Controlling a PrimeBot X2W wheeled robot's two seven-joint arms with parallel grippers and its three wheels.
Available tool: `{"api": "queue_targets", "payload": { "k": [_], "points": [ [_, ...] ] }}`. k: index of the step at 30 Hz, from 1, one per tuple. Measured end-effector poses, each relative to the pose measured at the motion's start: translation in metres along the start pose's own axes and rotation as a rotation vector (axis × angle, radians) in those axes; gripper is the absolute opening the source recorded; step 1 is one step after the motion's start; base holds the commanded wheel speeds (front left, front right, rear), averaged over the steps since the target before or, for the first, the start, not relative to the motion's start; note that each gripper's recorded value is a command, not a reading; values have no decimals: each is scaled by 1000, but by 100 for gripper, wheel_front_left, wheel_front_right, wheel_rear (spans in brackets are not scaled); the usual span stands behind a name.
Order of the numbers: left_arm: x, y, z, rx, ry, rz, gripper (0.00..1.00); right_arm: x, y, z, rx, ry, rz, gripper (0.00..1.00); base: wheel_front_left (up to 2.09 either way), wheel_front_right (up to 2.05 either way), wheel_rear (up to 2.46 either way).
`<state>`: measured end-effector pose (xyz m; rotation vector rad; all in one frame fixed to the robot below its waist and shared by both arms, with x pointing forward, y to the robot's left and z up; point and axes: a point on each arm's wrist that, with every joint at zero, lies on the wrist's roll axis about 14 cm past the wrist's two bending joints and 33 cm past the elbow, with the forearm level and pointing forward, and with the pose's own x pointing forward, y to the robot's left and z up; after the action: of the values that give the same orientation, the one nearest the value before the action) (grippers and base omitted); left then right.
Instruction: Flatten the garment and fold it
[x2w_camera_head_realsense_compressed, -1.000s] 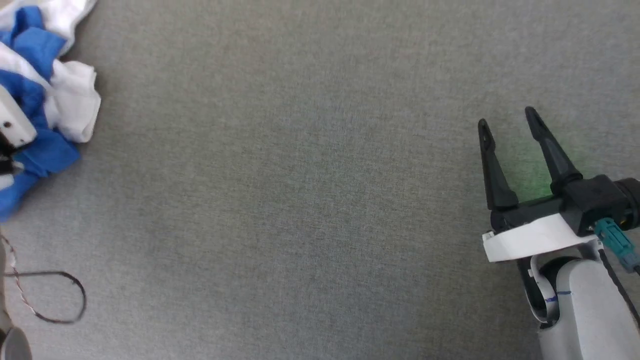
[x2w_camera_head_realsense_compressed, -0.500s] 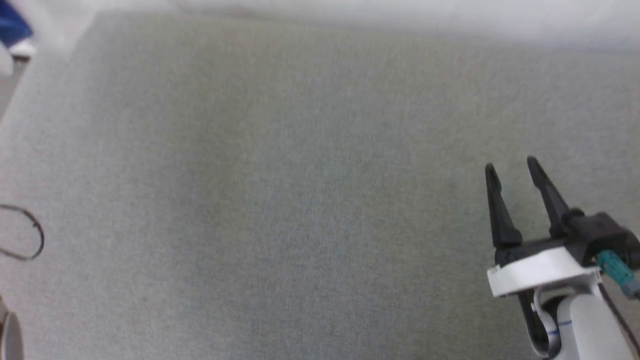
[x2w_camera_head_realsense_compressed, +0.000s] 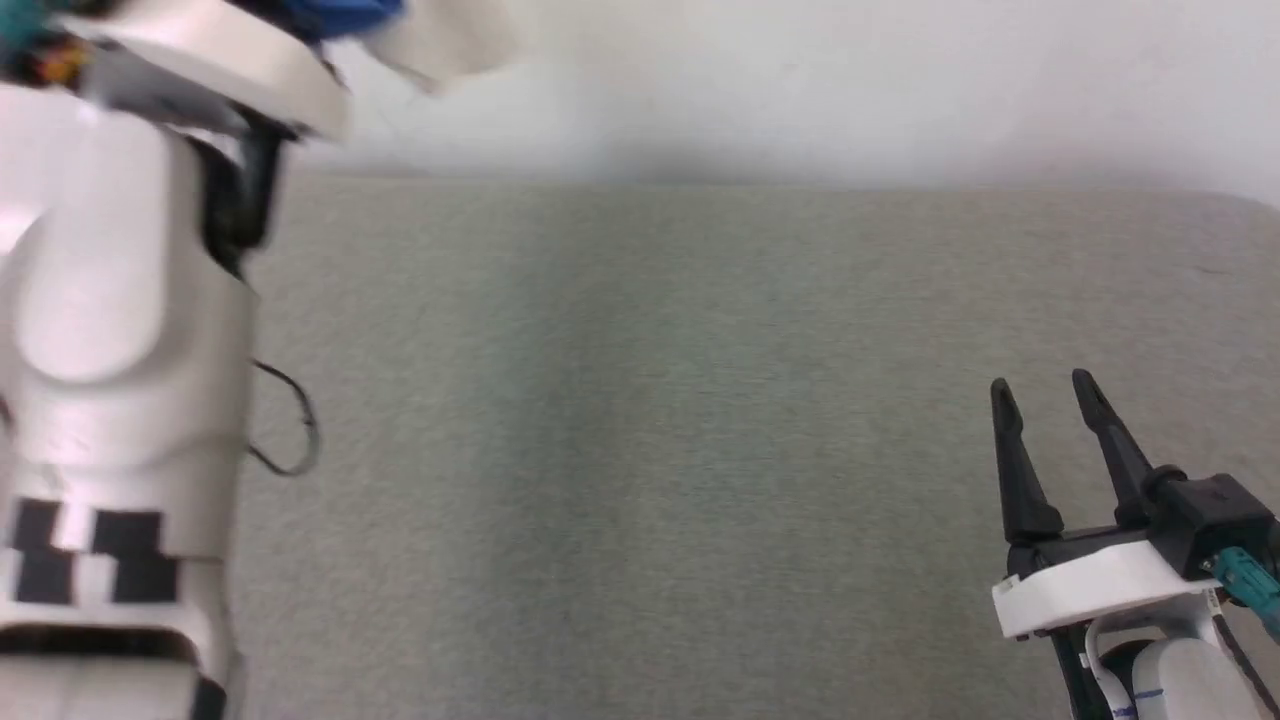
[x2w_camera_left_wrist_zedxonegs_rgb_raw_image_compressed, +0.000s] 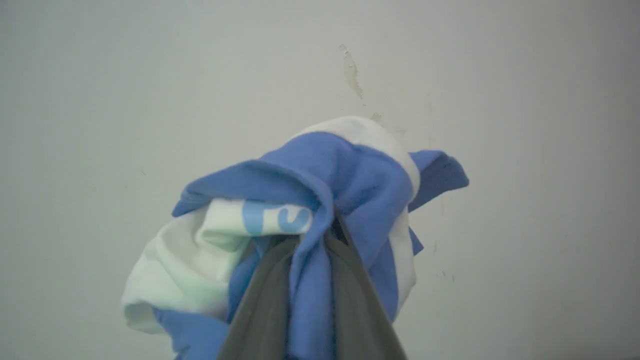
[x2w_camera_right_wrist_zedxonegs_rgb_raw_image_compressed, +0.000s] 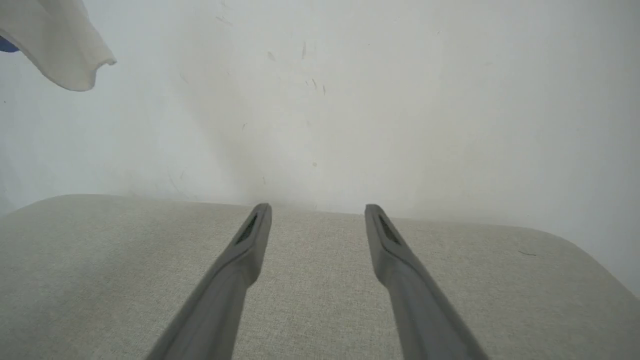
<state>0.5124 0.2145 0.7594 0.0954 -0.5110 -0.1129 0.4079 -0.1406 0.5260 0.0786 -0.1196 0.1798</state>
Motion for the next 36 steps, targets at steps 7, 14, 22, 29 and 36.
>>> {"api": "queue_targets", "payload": {
  "k": [7,14,22,29,36],
  "points": [
    [-25,-129,-37,-276,70,-222,0,-35,-41,12,-29,-1,-133,100,0,0,0],
    [-132,-232,-124,-450,409,-380,0,-66,-65,16,-45,12,-223,100,0,0,0],
    [-263,-272,-185,-466,718,-411,38,-73,-64,14,-38,25,-229,100,0,0,0],
    [-246,-257,-162,-494,584,-323,100,-70,-55,11,-31,32,-198,100,0,0,0],
    [-206,-220,-120,-467,385,-208,100,-67,-44,15,-27,27,-162,100,0,0,0]
  ]
}}
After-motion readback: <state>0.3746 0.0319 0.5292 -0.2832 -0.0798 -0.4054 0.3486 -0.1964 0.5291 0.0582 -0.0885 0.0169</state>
